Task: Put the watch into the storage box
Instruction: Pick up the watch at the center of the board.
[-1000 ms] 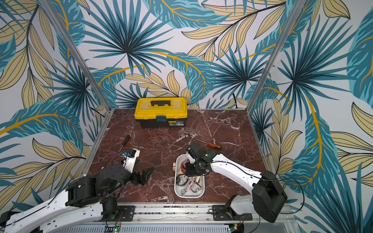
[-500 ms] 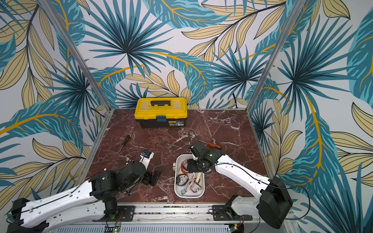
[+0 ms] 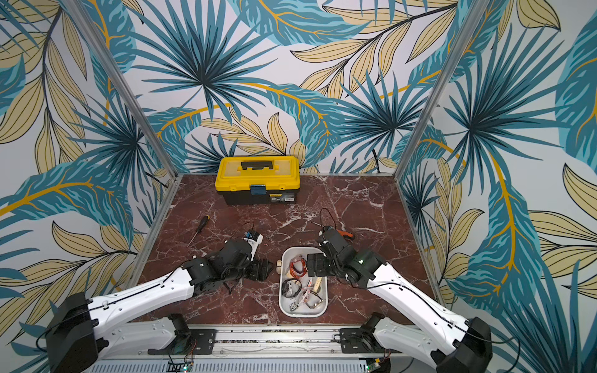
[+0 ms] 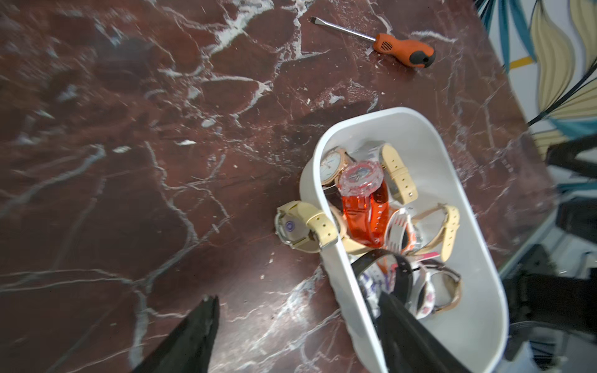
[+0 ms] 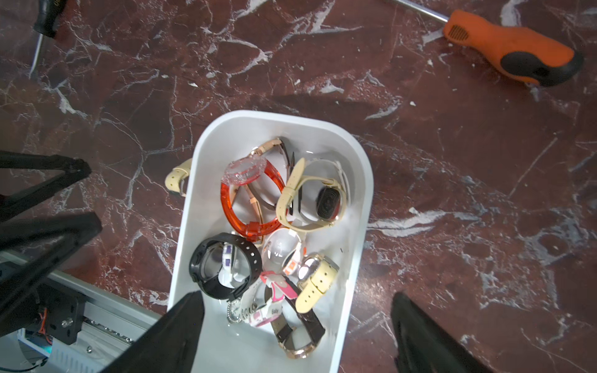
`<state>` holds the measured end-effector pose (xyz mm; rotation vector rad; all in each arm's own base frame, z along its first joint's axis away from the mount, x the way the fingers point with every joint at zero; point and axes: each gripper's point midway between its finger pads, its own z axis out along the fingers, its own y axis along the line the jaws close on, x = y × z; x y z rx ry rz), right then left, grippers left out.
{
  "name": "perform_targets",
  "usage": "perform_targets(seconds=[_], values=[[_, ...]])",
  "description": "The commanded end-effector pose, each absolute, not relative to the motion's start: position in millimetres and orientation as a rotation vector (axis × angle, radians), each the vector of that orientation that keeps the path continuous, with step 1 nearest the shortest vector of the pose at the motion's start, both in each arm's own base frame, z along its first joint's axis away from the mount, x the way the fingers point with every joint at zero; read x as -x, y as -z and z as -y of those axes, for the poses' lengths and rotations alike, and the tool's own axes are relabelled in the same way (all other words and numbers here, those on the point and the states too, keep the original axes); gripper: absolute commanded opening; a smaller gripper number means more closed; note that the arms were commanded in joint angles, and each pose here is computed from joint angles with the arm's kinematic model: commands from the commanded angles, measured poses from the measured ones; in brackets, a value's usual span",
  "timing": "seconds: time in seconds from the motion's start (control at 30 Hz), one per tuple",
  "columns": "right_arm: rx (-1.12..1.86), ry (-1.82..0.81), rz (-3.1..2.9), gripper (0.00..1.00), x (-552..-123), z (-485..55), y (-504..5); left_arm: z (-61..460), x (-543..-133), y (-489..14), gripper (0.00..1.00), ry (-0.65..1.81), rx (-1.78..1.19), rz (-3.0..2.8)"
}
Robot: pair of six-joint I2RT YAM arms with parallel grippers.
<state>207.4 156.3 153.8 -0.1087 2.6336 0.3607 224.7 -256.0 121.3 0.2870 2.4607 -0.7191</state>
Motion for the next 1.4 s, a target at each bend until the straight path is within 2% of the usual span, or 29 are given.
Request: perform_targets(seconds=[0.0,0.13,0.5,0.7,0.87,1.03,1.13,1.37], values=[[0.075,-0.288,-2.672,0.93,-197.1,-139.5,-141.4,276.4,-233.5,-125.9,0.69,0.997,-0.206,-2.406],[0.069,-0.298,-2.673,0.93,-192.4,-136.7,-139.8,281.7,-242.2,-122.2,0.62,1.219,-0.096,-2.334],[0.164,-0.554,-2.581,1.00,-179.6,-157.4,-154.0,291.6,-239.9,-122.0,0.59,1.615,0.061,-2.182],[0.212,-0.600,-2.555,1.00,-172.7,-159.2,-160.4,294.9,-238.9,-100.6,0.52,1.637,0.087,-2.225],[0.239,-0.619,-2.522,1.00,-169.7,-158.2,-166.1,293.0,-238.9,-87.9,0.50,1.611,0.108,-2.258],[0.237,-0.598,-2.529,1.00,-169.8,-155.6,-163.6,293.5,-237.3,-83.1,0.40,1.608,0.102,-2.278],[0.241,-0.600,-2.537,1.00,-170.4,-157.4,-162.7,293.9,-236.0,-81.9,0.38,1.612,0.095,-2.283],[0.244,-0.582,-2.550,1.00,-173.5,-158.7,-160.3,295.4,-232.0,-79.4,0.16,1.610,0.053,-2.307]])
